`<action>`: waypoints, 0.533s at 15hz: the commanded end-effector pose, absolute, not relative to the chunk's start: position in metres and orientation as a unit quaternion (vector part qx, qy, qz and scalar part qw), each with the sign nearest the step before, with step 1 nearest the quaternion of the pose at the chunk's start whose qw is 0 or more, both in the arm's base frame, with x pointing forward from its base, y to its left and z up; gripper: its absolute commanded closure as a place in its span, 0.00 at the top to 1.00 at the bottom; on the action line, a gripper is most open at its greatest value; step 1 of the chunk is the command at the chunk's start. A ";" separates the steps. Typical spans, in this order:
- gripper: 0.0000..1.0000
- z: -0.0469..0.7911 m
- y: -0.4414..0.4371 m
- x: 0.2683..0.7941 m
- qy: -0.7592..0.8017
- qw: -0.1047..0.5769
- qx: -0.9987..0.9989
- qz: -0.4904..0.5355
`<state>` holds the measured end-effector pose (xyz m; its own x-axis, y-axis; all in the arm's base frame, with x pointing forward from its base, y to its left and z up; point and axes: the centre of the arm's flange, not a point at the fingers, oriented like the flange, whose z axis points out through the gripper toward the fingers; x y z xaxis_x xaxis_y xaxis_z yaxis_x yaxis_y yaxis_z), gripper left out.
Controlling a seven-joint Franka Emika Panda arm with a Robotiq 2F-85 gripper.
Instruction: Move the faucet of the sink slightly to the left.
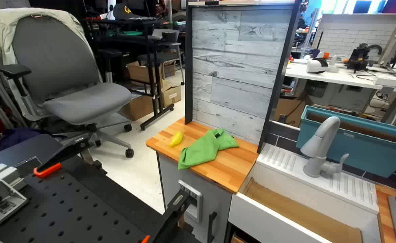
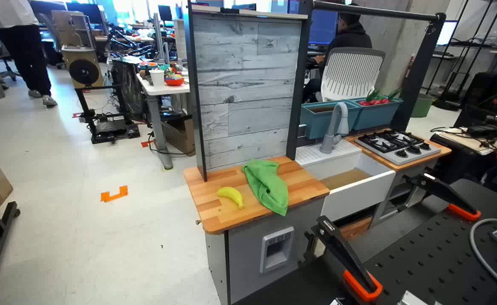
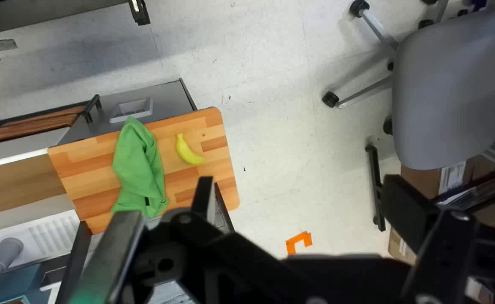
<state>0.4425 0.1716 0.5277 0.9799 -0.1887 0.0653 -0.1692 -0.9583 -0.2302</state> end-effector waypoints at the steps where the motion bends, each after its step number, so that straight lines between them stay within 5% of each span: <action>1: 1.00 0.528 0.172 0.443 0.090 0.113 -0.989 -0.044; 8: 1.00 0.530 0.172 0.443 0.090 0.113 -0.988 -0.045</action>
<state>0.4429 0.1718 0.5295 0.9797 -0.1885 0.0686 -0.1681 -0.9581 -0.2319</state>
